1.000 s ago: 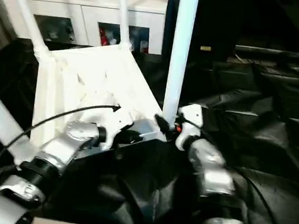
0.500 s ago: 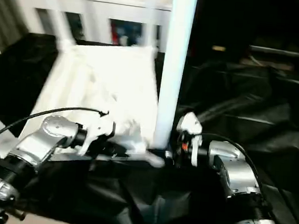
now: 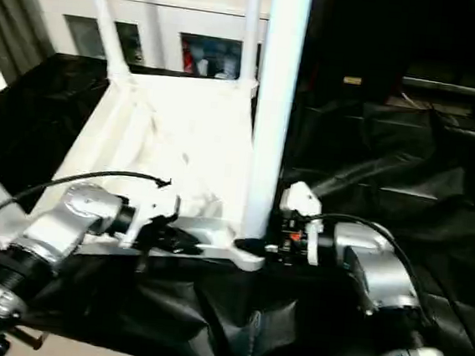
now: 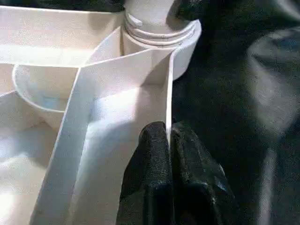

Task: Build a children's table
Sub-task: Rotate leg to tighten

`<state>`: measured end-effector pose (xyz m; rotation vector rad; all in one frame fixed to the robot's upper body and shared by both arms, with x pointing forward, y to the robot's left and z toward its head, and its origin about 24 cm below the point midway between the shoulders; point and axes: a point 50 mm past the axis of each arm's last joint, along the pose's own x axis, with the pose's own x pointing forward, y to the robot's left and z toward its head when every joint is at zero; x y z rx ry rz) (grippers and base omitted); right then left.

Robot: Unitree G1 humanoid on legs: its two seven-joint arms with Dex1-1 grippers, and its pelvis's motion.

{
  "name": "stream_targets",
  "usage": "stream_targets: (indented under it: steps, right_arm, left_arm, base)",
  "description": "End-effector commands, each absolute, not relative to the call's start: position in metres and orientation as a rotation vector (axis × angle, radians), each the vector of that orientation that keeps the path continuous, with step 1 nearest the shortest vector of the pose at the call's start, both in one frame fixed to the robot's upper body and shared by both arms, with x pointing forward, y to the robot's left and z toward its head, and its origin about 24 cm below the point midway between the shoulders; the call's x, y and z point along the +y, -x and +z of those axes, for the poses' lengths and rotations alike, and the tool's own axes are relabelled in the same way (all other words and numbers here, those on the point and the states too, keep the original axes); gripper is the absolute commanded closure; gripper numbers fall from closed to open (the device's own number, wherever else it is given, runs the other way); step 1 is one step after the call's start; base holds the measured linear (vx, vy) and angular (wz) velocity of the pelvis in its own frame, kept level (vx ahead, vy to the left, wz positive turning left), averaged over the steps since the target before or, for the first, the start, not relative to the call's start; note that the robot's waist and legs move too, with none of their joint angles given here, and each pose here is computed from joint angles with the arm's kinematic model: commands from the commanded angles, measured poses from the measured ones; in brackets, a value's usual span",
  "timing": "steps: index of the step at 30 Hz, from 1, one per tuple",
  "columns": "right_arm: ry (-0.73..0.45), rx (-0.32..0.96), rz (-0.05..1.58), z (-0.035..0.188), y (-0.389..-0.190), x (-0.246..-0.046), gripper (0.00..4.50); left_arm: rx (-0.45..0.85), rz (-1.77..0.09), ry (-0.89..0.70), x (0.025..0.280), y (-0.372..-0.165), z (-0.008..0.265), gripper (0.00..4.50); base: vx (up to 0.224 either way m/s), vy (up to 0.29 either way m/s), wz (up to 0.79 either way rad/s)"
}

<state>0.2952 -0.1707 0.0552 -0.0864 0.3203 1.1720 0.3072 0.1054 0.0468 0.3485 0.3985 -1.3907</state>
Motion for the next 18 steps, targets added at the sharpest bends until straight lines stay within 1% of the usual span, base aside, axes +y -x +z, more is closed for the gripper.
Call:
stream_targets:
  steps: [1,4,5,7,9,10,11,12,14,15,16,17,18]
  right_arm:
    - [0.018,0.345,1.110,0.042,-0.295,-0.157,2.36]
    - [-0.035,0.354,0.882,0.025,-0.300,-0.150,2.38]
    - [-0.075,0.358,0.801,0.019,-0.301,-0.144,2.39]
    - [-0.111,0.356,0.759,0.015,-0.301,-0.137,2.40]
    - [-0.102,0.338,0.724,0.013,-0.303,-0.124,2.40]
    - [-0.100,0.334,0.723,0.013,-0.303,-0.122,2.40]
    - [-0.090,0.293,0.752,0.017,-0.305,-0.107,2.40]
    - [-0.088,0.273,0.774,0.019,-0.305,-0.101,2.40]
    - [-0.099,0.240,0.838,0.025,-0.303,-0.095,2.40]
    - [-0.107,0.237,0.850,0.026,-0.303,-0.096,2.40]
    - [-0.115,0.236,0.868,0.027,-0.302,-0.097,1.85]
    - [-0.136,0.233,0.929,0.032,-0.299,-0.101,1.71]
    - [-0.140,0.232,0.954,0.034,-0.298,-0.102,1.69]
  left_arm:
    - [0.313,-1.295,-0.344,0.094,-0.321,0.062,4.50]
    - [0.290,-1.166,-0.323,0.079,-0.330,0.062,4.50]
    - [0.280,-1.121,-0.310,0.070,-0.332,0.061,4.50]
    - [0.273,-1.090,-0.299,0.064,-0.333,0.061,4.50]
    - [0.265,-1.066,-0.290,0.054,-0.333,0.061,4.50]
    - [0.264,-1.064,-0.288,0.053,-0.332,0.061,4.50]
    - [0.255,-1.068,-0.269,0.043,-0.331,0.061,4.50]
    - [0.252,-1.072,-0.262,0.039,-0.330,0.061,4.50]
    - [0.250,-1.097,-0.261,0.038,-0.328,0.062,4.50]
    - [0.250,-1.102,-0.263,0.038,-0.328,0.062,4.50]
    - [0.248,-1.111,-0.266,0.039,-0.328,0.063,4.50]
    - [0.243,-1.141,-0.274,0.043,-0.327,0.064,4.50]
    - [0.243,-1.153,-0.276,0.045,-0.326,0.065,4.50]
  base:
    - [0.000,0.000,0.00]
    - [0.000,0.000,0.00]
    - [0.000,0.000,0.00]
    - [0.000,0.000,0.00]
    - [0.000,0.000,0.00]
    - [0.000,0.000,0.00]
    - [0.000,0.000,0.00]
    - [0.000,0.000,0.00]
    - [0.000,0.000,0.00]
    - [0.000,0.000,0.00]
    - [0.000,0.000,0.00]
    - [0.000,0.000,0.00]
    - [0.000,0.000,0.00]
